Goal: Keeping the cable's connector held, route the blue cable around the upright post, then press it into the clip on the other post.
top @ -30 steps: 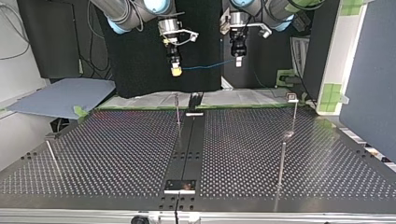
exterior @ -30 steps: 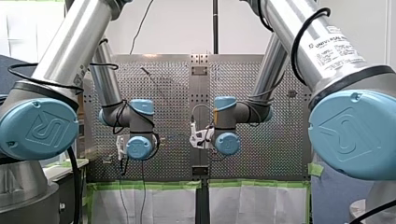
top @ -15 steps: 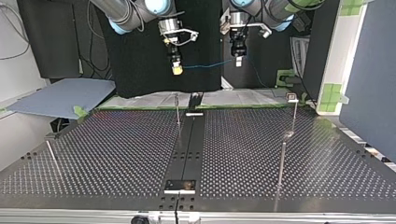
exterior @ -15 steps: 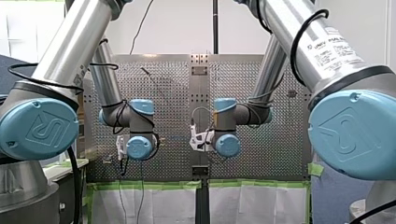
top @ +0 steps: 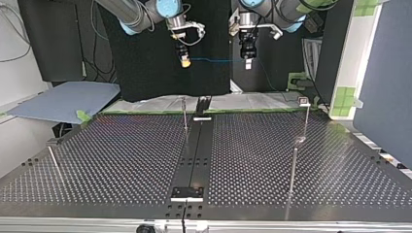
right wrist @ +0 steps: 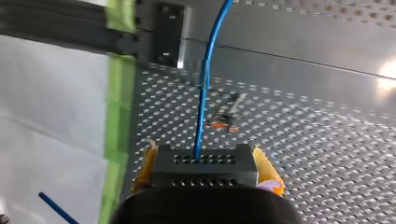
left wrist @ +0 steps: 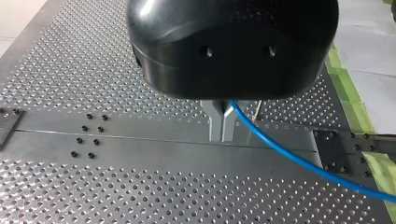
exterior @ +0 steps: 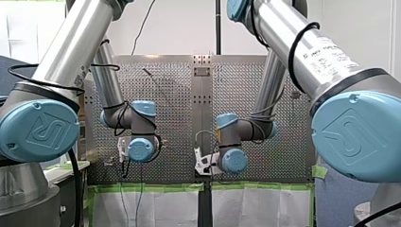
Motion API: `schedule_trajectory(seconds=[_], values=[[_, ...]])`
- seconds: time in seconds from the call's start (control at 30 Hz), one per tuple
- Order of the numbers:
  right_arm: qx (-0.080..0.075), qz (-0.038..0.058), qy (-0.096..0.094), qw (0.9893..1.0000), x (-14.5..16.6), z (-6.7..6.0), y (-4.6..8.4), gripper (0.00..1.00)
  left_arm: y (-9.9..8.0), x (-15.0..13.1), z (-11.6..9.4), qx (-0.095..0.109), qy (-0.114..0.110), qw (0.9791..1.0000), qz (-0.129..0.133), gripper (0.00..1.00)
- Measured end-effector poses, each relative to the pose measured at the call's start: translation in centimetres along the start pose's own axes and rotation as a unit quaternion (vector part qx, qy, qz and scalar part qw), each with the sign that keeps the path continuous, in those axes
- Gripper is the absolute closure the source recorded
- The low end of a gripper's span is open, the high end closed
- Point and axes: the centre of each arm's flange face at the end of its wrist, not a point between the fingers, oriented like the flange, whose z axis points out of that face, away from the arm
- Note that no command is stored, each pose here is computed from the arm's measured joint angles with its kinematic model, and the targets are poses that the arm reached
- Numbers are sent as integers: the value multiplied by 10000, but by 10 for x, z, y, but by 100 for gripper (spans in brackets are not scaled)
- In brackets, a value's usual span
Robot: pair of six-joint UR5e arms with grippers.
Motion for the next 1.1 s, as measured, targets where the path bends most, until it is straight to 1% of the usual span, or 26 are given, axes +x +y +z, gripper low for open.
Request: schedule_trajectory(seconds=[0.03, 0.13, 0.2, 0.3, 0.37, 0.43, 0.5, 0.53, 0.6, 0.67, 0.83, 0.93, 1.0, 1.1], values=[[4, -11, -43, 10000, -1, -1, 0, 100, 0, 0, 0, 0, 0, 10000, 0, 100], [8, -24, -92, 10000, -3, -2, 0, 100, 0, 3, 0, 31, 11, 10000, 43, 100], [11, -16, -88, 10000, -2, -1, 0, 100, -1, 6, 1, 79, 34, 9999, 101, 100], [74, -12, -37, 10000, 4, 2, -2, 100, -4, 7, 2, 180, 58, 9998, 118, 100], [144, -52, -34, 9999, 6, 4, -6, 100, -6, 4, 1, 266, 70, 9996, 70, 100], [211, -118, -36, 9997, 8, 6, -11, 100, -7, 0, 2, 322, 74, 9995, 2, 100], [278, -173, -11, 9995, 13, 9, -15, 100, -6, -4, 2, 321, 80, 9994, -58, 100], [326, -183, 14, 9993, 18, 11, -17, 100, -5, -6, 3, 303, 81, 9995, -106, 100], [392, -163, 64, 9991, 27, 15, -19, 100, -4, -12, 3, 271, 80, 9994, -187, 100], [427, -117, 121, 9989, 39, 18, -19, 100, -3, -18, 3, 239, 80, 9993, -273, 100], [377, -11, 191, 9991, 65, 21, -12, 100, 2, -33, 4, 122, 75, 9990, -431, 100], [356, 24, 265, 9990, 83, 23, -10, 100, 6, -42, 4, 28, 67, 9986, -530, 100], [349, 44, 323, 9989, 95, 24, -10, 100, 8, -47, 5, -16, 60, 9985, -551, 100], [339, 79, 438, 9984, 117, 26, -8, 100, 11, -56, 4, -64, 55, 9987, -511, 100]])
